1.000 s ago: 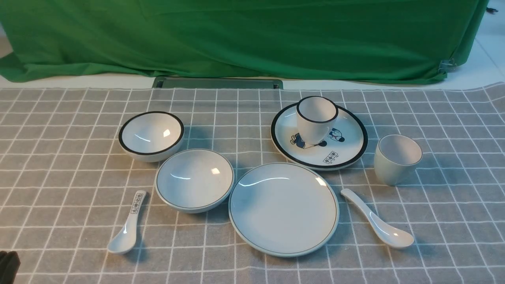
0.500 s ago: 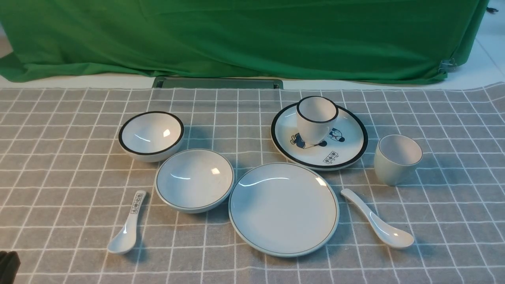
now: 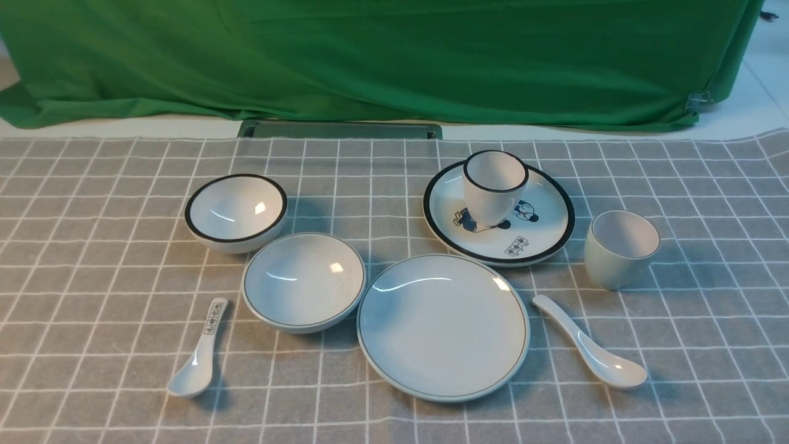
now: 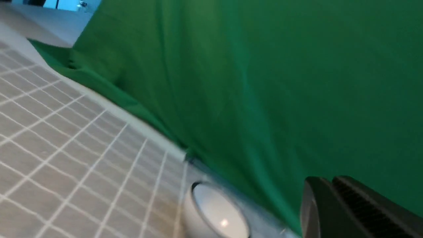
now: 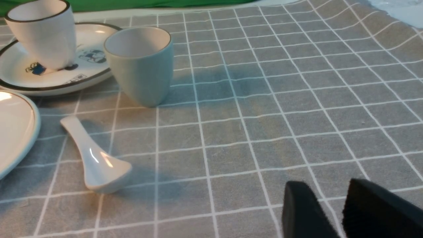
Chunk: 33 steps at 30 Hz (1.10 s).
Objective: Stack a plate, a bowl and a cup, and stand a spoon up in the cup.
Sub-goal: Use the left arm to grab a blue rice bowl
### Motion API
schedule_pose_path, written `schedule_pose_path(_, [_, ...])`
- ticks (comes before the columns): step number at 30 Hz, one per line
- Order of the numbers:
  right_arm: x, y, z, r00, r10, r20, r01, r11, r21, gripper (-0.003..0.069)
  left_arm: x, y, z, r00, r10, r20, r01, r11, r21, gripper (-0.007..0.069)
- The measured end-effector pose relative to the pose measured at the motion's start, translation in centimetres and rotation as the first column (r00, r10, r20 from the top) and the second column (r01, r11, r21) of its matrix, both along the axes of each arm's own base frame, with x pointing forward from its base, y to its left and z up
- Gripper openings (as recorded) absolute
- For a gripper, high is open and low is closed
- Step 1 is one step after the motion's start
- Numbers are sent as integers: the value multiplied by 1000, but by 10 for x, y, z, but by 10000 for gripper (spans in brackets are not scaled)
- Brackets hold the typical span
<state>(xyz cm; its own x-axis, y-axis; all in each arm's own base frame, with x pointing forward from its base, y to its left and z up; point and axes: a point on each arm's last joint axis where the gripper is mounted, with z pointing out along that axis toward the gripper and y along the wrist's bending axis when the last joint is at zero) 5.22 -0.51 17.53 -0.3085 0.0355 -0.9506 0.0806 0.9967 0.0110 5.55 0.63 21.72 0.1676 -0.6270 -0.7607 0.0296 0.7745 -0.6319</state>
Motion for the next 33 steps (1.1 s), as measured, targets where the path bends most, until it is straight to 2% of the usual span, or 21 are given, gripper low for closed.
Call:
schedule_pose_path(2, [0, 0, 0, 1000, 0, 0, 0, 1000, 0, 241, 0, 0, 2, 1000, -5, 22, 6, 997, -82, 18])
schedule_pose_path(3, [0, 0, 0, 1000, 0, 0, 0, 1000, 0, 241, -1, -3, 7, 999, -41, -3, 41, 995, -95, 18])
schedule_pose_path(4, [0, 0, 0, 1000, 0, 0, 0, 1000, 0, 241, -3, -6, 15, 997, -76, -27, 74, 994, -77, 18])
schedule_pose_path(5, [0, 0, 0, 1000, 0, 0, 0, 1000, 0, 241, -3, -7, 17, 998, -56, -35, 53, 996, -74, 18])
schedule_pose_path(7, [0, 0, 0, 1000, 0, 0, 0, 1000, 0, 241, -5, -13, 37, 985, -138, -101, 143, 989, 40, 18])
schedule_pose_path(8, [0, 0, 0, 1000, 0, 0, 0, 1000, 0, 241, -4, -20, 60, 959, -197, -203, 233, 957, 170, 18])
schedule_pose_path(9, [0, 0, 0, 1000, 0, 0, 0, 1000, 0, 241, -3, -22, 73, 943, -220, -248, 277, 935, 223, 18])
schedule_pose_path(11, [0, 0, 0, 1000, 0, 0, 0, 1000, 0, 241, 11, -30, 87, 861, -275, -428, 420, 859, 293, 18])
schedule_pose_path(12, [0, 0, 0, 1000, 0, 0, 0, 1000, 0, 241, 12, -31, 90, 850, -283, -445, 438, 849, 296, 18])
schedule_pose_path(14, [0, 0, 0, 1000, 0, 0, 0, 1000, 0, 241, 38, -36, 98, 747, -295, -596, 553, 772, 312, 18])
schedule_pose_path(15, [0, 0, 0, 1000, 0, 0, 0, 1000, 0, 241, 44, -37, 100, 718, -299, -628, 584, 749, 311, 18])
schedule_pose_path(17, [0, 0, 0, 1000, 2, 0, -2, 1000, 0, 241, 63, -39, 100, 669, -303, -678, 623, 726, 291, 18])
schedule_pose_path(18, [0, 0, 0, 1000, 6, 0, -6, 1000, 0, 241, 76, -41, 97, 625, -314, -715, 654, 711, 259, 18])
schedule_pose_path(20, [0, 0, 0, 1000, 9, 0, -9, 1000, 0, 241, 87, -44, 96, 598, -327, -732, 679, 693, 245, 18])
schedule_pose_path(22, [0, 0, 0, 1000, 13, -2, -13, 1000, -28, 241, 114, -60, 83, 480, -361, -799, 793, 569, 219, 18])
schedule_pose_path(24, [0, 0, 0, 1000, 16, -3, -16, 999, -43, 241, 127, -71, 75, 397, -375, -838, 849, 496, 180, 18])
schedule_pose_path(25, [0, 0, 0, 1000, 17, -3, -17, 999, -49, 241, 127, -72, 76, 394, -378, -837, 853, 490, 180, 18])
schedule_pose_path(26, [0, 0, 0, 1000, 19, -4, -19, 998, -55, 241, 136, -83, 69, 329, -378, -865, 891, 428, 152, 18])
schedule_pose_path(27, [0, 0, 0, 1000, 19, -4, -19, 998, -57, 241, 141, -91, 67, 296, -378, -877, 912, 386, 141, 18])
schedule_pose_path(30, [0, 0, 0, 1000, 19, -4, -20, 998, -62, 241, 153, -108, 64, 252, -352, -901, 944, 296, 149, 18])
schedule_pose_path(33, [0, 0, 0, 1000, 20, -2, -20, 998, -63, 241, 161, -116, 65, 264, -346, -900, 951, 247, 184, 18])
